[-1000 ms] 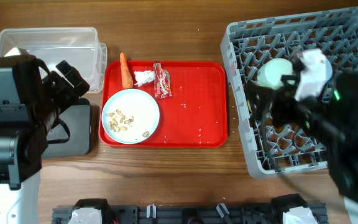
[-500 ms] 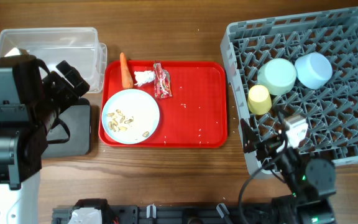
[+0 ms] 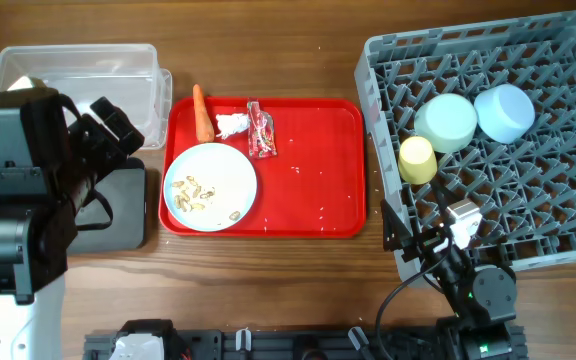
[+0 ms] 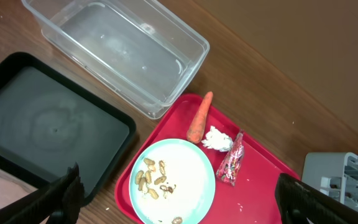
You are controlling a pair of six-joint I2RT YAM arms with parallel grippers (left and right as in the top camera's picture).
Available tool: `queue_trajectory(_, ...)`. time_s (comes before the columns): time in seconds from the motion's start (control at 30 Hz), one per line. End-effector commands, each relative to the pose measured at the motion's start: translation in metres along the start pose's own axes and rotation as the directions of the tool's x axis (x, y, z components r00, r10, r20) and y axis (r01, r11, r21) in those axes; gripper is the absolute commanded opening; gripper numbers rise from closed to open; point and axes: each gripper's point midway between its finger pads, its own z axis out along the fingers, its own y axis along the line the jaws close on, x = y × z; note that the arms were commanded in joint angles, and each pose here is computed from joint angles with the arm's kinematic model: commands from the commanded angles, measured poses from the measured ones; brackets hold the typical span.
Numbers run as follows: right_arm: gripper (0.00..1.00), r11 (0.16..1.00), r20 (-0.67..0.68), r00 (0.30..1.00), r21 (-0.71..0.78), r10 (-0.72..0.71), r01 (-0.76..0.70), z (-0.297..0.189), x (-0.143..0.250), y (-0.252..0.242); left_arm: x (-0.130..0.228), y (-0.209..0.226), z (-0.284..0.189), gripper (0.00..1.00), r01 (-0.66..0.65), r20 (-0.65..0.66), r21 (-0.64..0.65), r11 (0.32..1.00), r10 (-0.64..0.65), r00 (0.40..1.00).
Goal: Sort waste into correct bins and load items into the dishwasher rack
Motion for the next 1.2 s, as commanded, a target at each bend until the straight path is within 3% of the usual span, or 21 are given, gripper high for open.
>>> queue_trajectory(0.0,1.00,1.000,0.019,1.000,0.011,0.011,-0.011,-0.001,-0.004,-0.002,-0.004,0.003,-0.001,1.00,0.015,0.019,-0.016,1.000,-0.015,1.000)
queue_trajectory(0.33,1.00,1.000,0.019,1.000,0.011,0.011,-0.011,-0.001,-0.004,-0.002,-0.004,0.003,-0.001,1.00,0.015,0.019,-0.016,1.000,-0.015,1.000)
queue_trajectory(0.57,1.00,1.000,0.019,1.000,0.011,0.011,-0.011,-0.001,-0.004,-0.002,-0.008,-0.046,0.002,1.00,0.061,-0.029,0.220,0.974,-0.055,0.998)
queue_trajectory(0.7,1.00,1.000,0.019,1.000,0.011,0.011,-0.011,-0.001,-0.004,-0.002,-0.010,-0.066,0.016,1.00,0.061,-0.061,0.277,0.959,-0.046,0.997)
queue_trajectory(0.77,1.00,1.000,0.019,1.000,0.011,0.011,-0.011,-0.001,-0.004,-0.002,0.003,-0.074,0.033,0.99,0.035,-0.119,0.266,0.963,-0.003,0.993)
queue_trajectory(0.9,1.00,1.000,0.019,1.000,0.011,0.011,-0.011,-0.001,-0.004,-0.002,0.070,-0.103,0.104,0.86,-0.151,-0.326,0.202,0.968,0.211,0.921)
queue_trajectory(1.0,1.00,1.000,0.019,1.000,0.011,0.011,-0.011,-0.001,-0.004,-0.002,0.114,-0.119,0.160,0.77,-0.252,-0.416,0.141,0.957,0.288,0.863)
queue_trajectory(1.17,1.00,1.000,0.019,1.000,0.011,0.011,-0.011,-0.001,-0.004,-0.002,0.182,-0.142,0.230,0.64,-0.338,-0.500,0.143,0.930,0.363,0.786)
